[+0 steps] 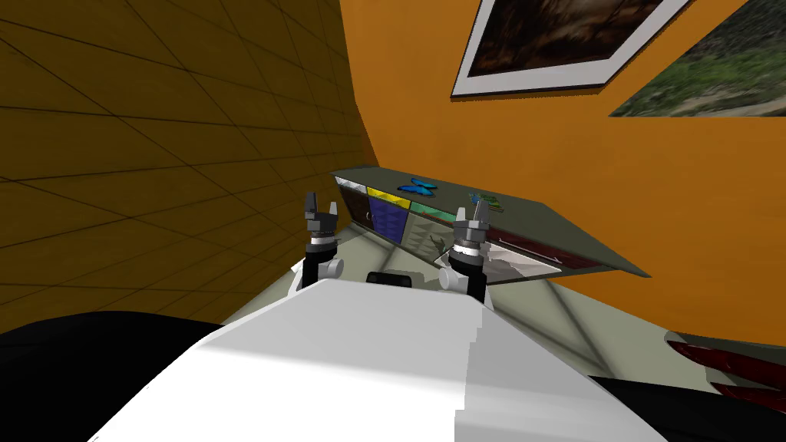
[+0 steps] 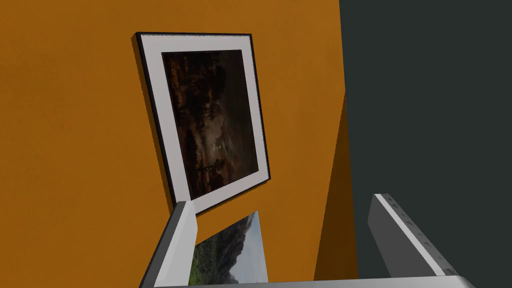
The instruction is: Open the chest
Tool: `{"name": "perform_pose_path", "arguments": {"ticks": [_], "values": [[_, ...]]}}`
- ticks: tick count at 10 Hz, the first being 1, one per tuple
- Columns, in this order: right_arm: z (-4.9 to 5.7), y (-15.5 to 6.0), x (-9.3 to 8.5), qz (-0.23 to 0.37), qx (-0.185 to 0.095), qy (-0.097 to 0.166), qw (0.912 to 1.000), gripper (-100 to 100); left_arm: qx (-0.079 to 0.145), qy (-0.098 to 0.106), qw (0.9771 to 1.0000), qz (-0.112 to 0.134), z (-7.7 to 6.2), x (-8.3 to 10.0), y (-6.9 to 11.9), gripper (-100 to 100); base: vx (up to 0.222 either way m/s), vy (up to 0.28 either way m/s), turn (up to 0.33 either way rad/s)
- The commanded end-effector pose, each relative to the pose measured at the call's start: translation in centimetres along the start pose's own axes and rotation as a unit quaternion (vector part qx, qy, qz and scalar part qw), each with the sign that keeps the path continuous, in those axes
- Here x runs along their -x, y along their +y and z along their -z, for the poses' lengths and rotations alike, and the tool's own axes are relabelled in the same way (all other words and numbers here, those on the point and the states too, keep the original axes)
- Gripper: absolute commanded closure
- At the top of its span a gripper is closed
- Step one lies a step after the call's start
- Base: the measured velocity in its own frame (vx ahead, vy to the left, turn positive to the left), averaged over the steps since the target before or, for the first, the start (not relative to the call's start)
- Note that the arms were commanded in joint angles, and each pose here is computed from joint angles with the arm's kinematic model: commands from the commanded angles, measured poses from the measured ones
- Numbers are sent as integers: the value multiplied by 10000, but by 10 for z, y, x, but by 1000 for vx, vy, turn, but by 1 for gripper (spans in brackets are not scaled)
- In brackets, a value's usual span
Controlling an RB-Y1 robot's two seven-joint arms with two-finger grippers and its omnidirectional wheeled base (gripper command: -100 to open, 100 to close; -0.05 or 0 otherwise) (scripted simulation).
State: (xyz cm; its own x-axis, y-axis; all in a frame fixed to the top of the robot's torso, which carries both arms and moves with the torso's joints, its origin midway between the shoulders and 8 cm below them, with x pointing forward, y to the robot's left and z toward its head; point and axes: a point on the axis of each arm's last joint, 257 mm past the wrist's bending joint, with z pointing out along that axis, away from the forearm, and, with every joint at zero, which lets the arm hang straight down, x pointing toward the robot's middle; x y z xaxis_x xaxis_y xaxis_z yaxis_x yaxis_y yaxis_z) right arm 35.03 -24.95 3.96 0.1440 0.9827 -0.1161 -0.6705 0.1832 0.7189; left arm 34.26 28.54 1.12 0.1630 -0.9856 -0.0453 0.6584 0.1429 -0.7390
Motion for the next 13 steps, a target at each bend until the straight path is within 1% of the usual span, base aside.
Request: {"name": "perform_pose_path", "arguments": {"ticks": [1, 9, 10, 13], "values": [[0, 0, 0, 0, 0, 0, 10000, 0, 0, 0, 10000, 0, 0, 0, 0, 0, 0, 0, 0], [0, 0, 0, 0, 2, 0, 10000, 0, -2, 0, 10000, 0, 0, 0, 0, 0, 0, 0, 0], [0, -3, -7, 279, -25, 229, 9993, -100, -2, 0, 10000, 0, 0, 0, 0, 0, 23, 15, 24], [1, -11, -18, 853, -73, 568, 9947, -100, 2, 0, 10000, 0, 0, 0, 0, 0, 36, 33, 26]]}}
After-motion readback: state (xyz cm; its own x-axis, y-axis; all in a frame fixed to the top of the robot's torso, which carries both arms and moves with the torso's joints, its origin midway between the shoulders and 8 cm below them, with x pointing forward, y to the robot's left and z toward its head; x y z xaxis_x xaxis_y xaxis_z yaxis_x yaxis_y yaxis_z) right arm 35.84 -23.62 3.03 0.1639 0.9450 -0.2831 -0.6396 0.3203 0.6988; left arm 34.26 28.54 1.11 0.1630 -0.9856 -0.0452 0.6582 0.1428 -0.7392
